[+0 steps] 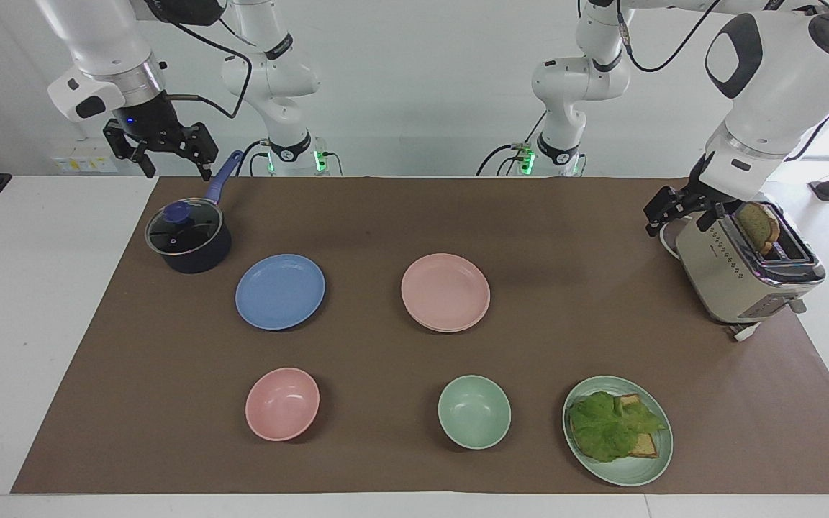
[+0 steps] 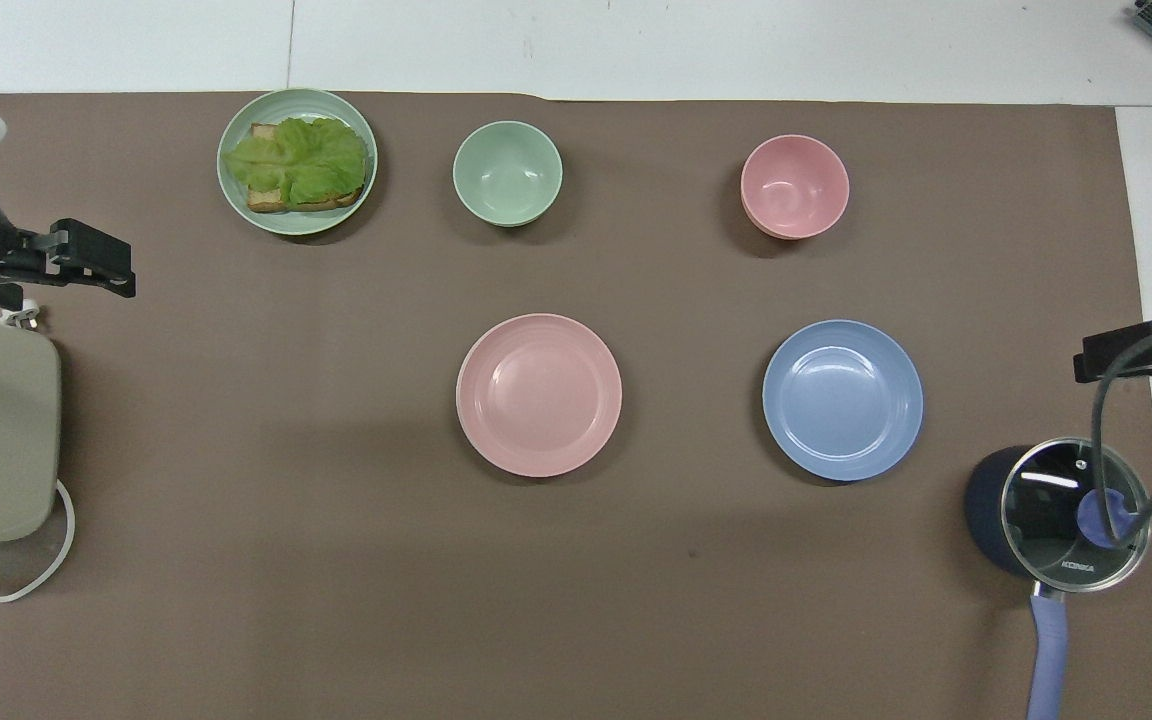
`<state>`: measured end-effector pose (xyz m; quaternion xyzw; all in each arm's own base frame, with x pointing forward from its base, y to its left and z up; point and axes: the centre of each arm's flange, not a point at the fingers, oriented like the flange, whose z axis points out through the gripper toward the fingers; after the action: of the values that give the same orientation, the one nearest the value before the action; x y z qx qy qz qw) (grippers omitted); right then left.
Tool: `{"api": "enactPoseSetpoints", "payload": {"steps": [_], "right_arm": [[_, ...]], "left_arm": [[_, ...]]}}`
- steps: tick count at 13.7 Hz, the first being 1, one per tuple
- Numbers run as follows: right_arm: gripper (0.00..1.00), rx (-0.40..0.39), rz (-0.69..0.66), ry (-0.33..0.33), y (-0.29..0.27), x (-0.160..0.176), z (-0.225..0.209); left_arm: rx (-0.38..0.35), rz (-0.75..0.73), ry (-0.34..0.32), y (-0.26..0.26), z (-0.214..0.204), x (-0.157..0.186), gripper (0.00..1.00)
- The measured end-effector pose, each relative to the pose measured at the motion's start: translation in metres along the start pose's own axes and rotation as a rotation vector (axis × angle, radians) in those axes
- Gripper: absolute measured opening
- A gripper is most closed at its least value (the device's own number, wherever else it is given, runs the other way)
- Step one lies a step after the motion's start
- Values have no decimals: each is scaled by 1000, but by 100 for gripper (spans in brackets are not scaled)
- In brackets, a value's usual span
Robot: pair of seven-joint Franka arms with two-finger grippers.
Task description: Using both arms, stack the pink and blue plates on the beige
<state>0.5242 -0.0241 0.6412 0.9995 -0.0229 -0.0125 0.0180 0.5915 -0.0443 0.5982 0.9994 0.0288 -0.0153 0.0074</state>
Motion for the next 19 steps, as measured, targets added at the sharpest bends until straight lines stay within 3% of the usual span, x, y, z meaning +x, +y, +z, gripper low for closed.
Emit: {"api": "enactPoseSetpoints", "payload": {"steps": [9, 12, 15, 19], "right_arm": [[100, 45, -16, -4, -7, -13, -17], [100, 46, -15, 27, -8, -6, -7], [100, 45, -14, 60, -11, 17, 45], [100, 36, -57, 19, -19, 54, 146]], "left_arm": [[0, 0, 0, 0, 0, 0, 100], [0, 0, 0, 0, 0, 0, 100], [0, 0, 0, 0, 0, 0, 100], [0, 0, -1, 0, 0, 0, 100]]}}
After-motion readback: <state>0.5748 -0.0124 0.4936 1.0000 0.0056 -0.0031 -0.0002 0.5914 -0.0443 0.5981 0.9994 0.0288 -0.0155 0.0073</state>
